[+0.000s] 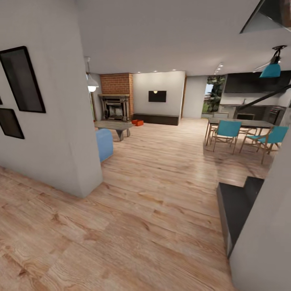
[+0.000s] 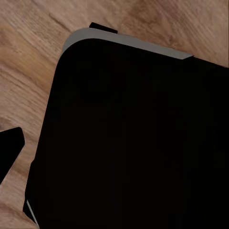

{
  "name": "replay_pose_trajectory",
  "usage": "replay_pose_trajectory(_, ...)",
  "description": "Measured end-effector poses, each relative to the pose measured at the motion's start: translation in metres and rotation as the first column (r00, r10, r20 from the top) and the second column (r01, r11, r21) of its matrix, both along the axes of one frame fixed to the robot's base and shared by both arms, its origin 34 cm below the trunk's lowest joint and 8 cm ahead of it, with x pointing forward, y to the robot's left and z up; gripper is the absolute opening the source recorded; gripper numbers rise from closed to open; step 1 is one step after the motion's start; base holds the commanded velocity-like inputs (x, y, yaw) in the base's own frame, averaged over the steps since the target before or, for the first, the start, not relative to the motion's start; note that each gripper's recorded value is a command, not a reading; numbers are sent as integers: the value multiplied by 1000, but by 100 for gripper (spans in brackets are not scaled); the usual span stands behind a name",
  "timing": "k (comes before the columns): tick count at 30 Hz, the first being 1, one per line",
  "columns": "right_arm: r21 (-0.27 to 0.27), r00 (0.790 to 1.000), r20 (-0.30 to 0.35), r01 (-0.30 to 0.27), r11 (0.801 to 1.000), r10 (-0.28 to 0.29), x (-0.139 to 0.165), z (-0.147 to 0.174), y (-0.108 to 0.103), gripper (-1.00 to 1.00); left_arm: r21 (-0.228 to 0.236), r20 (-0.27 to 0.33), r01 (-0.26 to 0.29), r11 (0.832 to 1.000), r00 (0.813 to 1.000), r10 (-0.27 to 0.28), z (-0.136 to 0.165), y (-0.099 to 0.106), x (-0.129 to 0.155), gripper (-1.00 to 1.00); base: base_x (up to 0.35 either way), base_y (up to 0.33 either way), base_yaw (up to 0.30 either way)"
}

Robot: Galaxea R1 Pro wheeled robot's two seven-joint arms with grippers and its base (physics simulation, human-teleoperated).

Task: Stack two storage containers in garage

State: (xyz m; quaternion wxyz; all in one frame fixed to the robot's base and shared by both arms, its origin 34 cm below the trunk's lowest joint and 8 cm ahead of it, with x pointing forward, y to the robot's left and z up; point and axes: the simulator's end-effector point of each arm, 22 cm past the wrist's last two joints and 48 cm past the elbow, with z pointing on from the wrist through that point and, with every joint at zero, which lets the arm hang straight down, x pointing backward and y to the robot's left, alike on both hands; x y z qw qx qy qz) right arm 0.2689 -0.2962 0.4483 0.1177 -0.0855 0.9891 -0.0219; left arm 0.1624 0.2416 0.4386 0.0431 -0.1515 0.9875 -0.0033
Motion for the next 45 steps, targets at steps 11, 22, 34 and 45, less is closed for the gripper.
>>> replay_pose_trajectory(11,1,1000,2,0,1000,0,0,0,0,100,0,0,0,1000,1000,0,0,0,0,100,299,182,-1)
replay_pose_trajectory(22,2,1000,2,5,1000,-5,0,0,1,100,0,-2,-1,1000,1000,1,0,0,-1,100,321,25,-226)
replay_pose_trajectory(34,0,1000,2,6,1000,-6,0,0,0,100,0,-2,-2,1000,1000,2,0,0,-1,100,323,0,-284)
replay_pose_trajectory(45,-4,1000,3,4,1000,-4,1,0,-1,100,0,-2,-2,1000,1000,2,0,0,-1,100,323,0,-158)
